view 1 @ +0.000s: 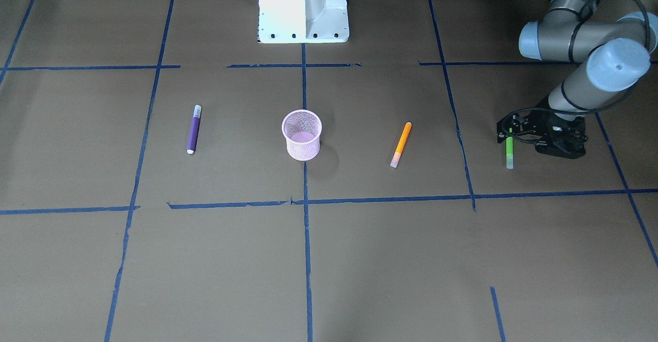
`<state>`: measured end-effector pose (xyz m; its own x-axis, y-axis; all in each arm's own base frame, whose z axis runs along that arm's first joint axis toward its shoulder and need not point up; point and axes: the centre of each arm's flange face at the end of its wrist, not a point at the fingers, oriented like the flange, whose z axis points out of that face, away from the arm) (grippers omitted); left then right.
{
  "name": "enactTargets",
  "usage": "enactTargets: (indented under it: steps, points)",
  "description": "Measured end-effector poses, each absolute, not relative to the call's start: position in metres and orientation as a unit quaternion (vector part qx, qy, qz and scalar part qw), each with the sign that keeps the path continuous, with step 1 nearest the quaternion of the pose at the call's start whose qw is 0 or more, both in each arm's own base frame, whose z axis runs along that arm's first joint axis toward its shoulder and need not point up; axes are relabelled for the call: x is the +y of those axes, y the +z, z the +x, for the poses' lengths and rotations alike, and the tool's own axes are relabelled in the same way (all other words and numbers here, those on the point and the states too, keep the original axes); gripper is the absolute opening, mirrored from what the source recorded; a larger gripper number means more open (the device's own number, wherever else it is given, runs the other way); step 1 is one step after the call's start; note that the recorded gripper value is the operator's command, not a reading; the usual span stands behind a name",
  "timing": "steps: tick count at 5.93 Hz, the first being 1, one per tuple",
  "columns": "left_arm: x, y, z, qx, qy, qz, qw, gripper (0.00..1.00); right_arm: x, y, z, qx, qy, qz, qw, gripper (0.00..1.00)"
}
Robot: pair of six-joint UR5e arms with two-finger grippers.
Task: Collect pens into pen holder
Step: 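Lower the left gripper and grasp the green highlighter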
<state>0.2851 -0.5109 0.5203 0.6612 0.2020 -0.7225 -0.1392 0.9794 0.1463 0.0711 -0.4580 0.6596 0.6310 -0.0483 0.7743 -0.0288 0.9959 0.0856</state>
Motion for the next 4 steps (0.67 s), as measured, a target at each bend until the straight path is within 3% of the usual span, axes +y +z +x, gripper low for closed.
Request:
enactTargets:
  steps: [4]
  points:
    - [-0.525, 0.538, 0.301, 0.389, 0.089, 0.030, 0.917, 0.88, -0.464, 0.656, 0.067, -0.434, -0.008, 0.044, 0.900, 1.00]
